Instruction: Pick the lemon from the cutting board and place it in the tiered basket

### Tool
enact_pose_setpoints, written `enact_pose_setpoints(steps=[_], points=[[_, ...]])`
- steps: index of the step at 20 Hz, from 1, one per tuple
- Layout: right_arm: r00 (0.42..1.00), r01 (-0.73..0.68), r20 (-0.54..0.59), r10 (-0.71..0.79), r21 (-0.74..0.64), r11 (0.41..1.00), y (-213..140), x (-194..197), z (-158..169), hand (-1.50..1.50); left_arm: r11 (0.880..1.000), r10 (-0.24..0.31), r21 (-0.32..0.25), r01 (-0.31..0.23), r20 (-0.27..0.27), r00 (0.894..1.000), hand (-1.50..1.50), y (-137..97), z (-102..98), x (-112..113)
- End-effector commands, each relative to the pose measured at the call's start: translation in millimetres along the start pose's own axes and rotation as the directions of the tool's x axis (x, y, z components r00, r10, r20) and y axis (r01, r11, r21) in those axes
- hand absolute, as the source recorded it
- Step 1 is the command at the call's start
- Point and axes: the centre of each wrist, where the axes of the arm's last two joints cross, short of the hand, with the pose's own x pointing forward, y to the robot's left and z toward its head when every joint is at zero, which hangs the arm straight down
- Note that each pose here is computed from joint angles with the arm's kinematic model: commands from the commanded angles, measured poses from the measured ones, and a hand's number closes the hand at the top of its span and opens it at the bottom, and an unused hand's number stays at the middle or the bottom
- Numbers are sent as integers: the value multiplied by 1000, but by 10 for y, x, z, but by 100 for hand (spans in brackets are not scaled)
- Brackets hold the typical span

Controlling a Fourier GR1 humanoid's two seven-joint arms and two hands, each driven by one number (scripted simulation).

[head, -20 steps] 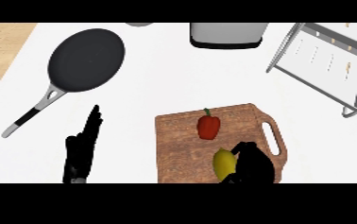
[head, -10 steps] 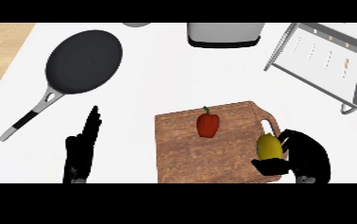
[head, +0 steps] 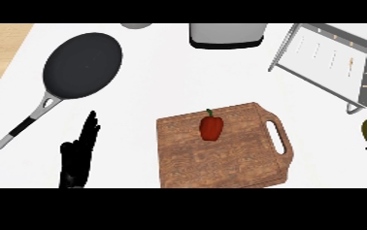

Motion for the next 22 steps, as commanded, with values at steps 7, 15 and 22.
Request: enact_pose_setpoints(steps=[7, 15, 22], points=[[959, 227, 234, -158, -305, 925, -1582, -129, 320, 150, 1000, -11, -8, 11, -2, 1000, 0, -192, 44, -53], [975, 186, 180, -127, -362, 913, -2050, -4, 263, 150, 999, -5, -37, 5, 0, 1000, 0, 51, -132, -63], [974, 208, 161, -158, -369, 906, -2239, 347, -27, 150, 999, -8, -40, 9, 16, 1000, 0, -169, -78, -34]])
